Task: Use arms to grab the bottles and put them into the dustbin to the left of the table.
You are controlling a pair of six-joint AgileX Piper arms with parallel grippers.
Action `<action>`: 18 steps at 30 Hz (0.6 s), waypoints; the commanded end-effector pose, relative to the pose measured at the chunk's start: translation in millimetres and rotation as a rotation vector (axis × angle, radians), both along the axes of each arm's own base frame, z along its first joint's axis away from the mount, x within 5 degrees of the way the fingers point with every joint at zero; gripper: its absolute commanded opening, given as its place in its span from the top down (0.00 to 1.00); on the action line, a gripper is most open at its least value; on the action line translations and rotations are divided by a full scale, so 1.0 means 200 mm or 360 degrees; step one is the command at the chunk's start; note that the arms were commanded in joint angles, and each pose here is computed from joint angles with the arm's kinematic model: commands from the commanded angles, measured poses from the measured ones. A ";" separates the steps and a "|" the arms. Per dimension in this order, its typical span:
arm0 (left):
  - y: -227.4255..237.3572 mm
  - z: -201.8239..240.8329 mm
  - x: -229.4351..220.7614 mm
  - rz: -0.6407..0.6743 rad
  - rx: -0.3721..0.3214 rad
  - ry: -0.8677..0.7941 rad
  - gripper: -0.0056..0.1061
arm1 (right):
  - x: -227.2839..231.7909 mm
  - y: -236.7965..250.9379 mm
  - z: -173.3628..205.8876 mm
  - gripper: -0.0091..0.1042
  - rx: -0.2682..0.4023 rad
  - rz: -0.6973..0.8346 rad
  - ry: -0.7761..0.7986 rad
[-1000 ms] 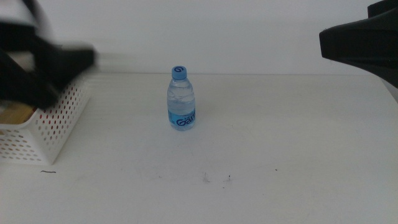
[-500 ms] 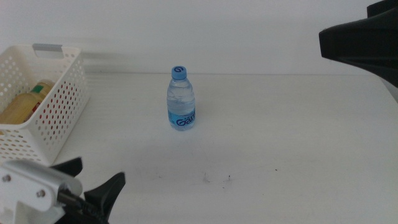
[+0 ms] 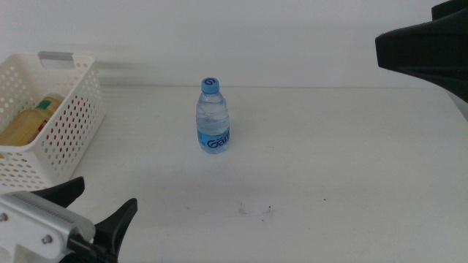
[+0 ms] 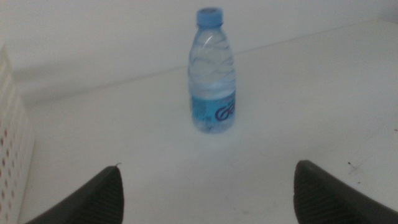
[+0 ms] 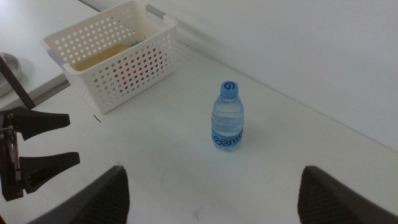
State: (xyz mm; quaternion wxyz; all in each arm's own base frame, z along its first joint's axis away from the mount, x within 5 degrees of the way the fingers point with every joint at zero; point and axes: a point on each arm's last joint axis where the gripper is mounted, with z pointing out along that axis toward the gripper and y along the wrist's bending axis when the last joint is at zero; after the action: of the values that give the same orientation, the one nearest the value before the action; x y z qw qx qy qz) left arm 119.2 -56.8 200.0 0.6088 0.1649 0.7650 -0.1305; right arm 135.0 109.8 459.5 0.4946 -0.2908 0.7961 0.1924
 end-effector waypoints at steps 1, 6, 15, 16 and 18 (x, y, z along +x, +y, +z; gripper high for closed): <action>-0.01 0.00 0.00 -0.0045 0.0032 -0.0060 0.11 | -0.01 0.00 0.02 0.30 0.0004 0.0013 -0.0028; 0.00 -0.07 0.04 0.0063 -0.0022 -0.0172 0.11 | -0.01 0.00 0.02 0.30 0.0004 0.0013 -0.0028; -0.09 -0.20 0.20 0.0042 -0.0082 -0.0072 0.11 | -0.01 0.00 0.02 0.30 0.0004 0.0013 -0.0028; -0.10 -0.20 0.21 0.0043 -0.0081 -0.0077 0.11 | -0.01 0.00 0.02 0.30 0.0004 0.0013 -0.0028; -0.13 -0.22 0.26 0.0038 -0.0078 -0.0087 0.11 | -0.01 0.00 0.02 0.30 0.0004 0.0013 -0.0028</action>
State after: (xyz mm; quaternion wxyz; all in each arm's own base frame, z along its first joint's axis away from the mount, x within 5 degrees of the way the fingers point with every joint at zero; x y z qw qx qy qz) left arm 163.7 -77.7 154.9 0.6220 0.1494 0.7579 -0.1278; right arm 134.9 109.8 459.7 0.4949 -0.2907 0.7959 0.1925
